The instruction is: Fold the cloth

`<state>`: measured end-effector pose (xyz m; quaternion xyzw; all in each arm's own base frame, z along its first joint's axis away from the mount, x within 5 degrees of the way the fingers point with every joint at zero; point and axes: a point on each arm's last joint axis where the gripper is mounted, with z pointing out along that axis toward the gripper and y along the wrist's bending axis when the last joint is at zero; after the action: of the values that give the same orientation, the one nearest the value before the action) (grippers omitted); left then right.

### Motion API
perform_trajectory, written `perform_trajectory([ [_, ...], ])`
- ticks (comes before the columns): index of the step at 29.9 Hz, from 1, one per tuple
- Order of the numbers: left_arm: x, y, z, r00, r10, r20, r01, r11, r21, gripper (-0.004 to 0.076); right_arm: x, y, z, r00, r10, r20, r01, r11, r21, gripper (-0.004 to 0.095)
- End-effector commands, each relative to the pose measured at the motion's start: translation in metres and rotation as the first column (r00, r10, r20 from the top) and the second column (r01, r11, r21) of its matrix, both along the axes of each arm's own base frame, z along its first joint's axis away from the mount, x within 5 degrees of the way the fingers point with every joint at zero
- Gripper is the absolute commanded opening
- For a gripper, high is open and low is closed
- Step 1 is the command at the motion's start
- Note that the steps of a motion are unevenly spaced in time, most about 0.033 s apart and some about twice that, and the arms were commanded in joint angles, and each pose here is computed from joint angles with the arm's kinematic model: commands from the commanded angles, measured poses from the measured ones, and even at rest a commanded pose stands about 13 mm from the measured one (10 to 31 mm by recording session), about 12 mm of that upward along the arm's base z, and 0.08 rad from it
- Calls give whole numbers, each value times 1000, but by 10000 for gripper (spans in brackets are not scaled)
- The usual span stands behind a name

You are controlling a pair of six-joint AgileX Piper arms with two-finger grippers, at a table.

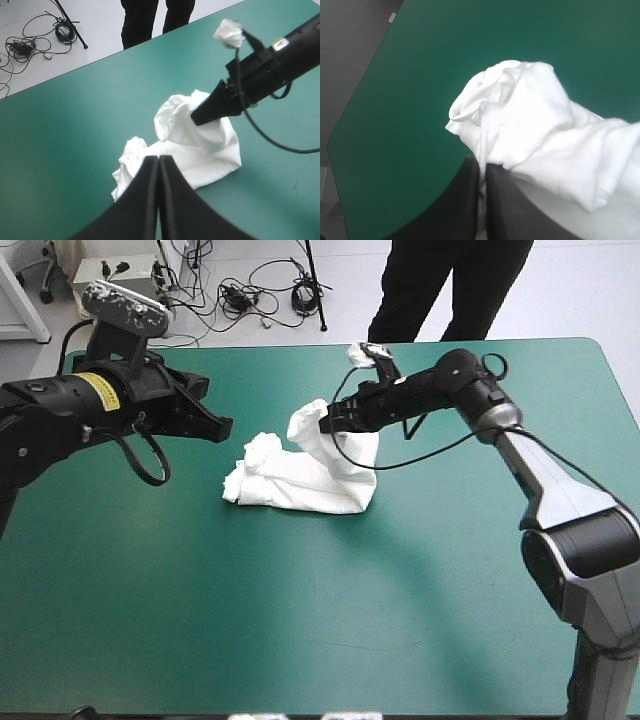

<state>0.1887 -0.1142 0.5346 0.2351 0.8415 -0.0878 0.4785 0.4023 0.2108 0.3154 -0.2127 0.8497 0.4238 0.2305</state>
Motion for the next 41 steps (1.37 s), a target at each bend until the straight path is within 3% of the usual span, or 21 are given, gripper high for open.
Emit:
perform_trajectory([
  [1,-14,9,10,1000,15,6,-15,999,-28,-9,-1,25,22,999,26,36,-30,992,119,73],
  [10,-14,9,10,1000,19,3,-19,999,-33,-9,-19,79,11,959,282,-11,-278,952,130,423],
  [14,-14,9,10,1000,19,2,-19,999,-35,-9,-20,75,28,951,308,28,-309,943,123,438],
  [17,-15,9,9,1000,13,-2,-13,999,-41,-9,-15,60,45,969,244,43,-247,967,69,438],
  [22,-21,10,12,1000,-9,-1,9,998,-66,-9,-15,22,79,993,72,98,-62,994,-94,438],
  [25,-26,13,15,1000,-10,10,11,997,-75,-9,-22,-7,101,980,-36,194,82,969,-232,438],
  [31,-35,19,19,1000,-13,29,16,996,-91,-9,-43,-56,120,947,-166,275,266,886,-380,438],
  [36,-36,20,20,999,-10,34,13,996,-90,-9,-48,-75,88,969,-186,161,240,863,-445,442],
  [41,-36,20,20,999,-7,35,10,996,-88,-9,-36,-62,43,986,-149,74,166,907,-386,543],
])
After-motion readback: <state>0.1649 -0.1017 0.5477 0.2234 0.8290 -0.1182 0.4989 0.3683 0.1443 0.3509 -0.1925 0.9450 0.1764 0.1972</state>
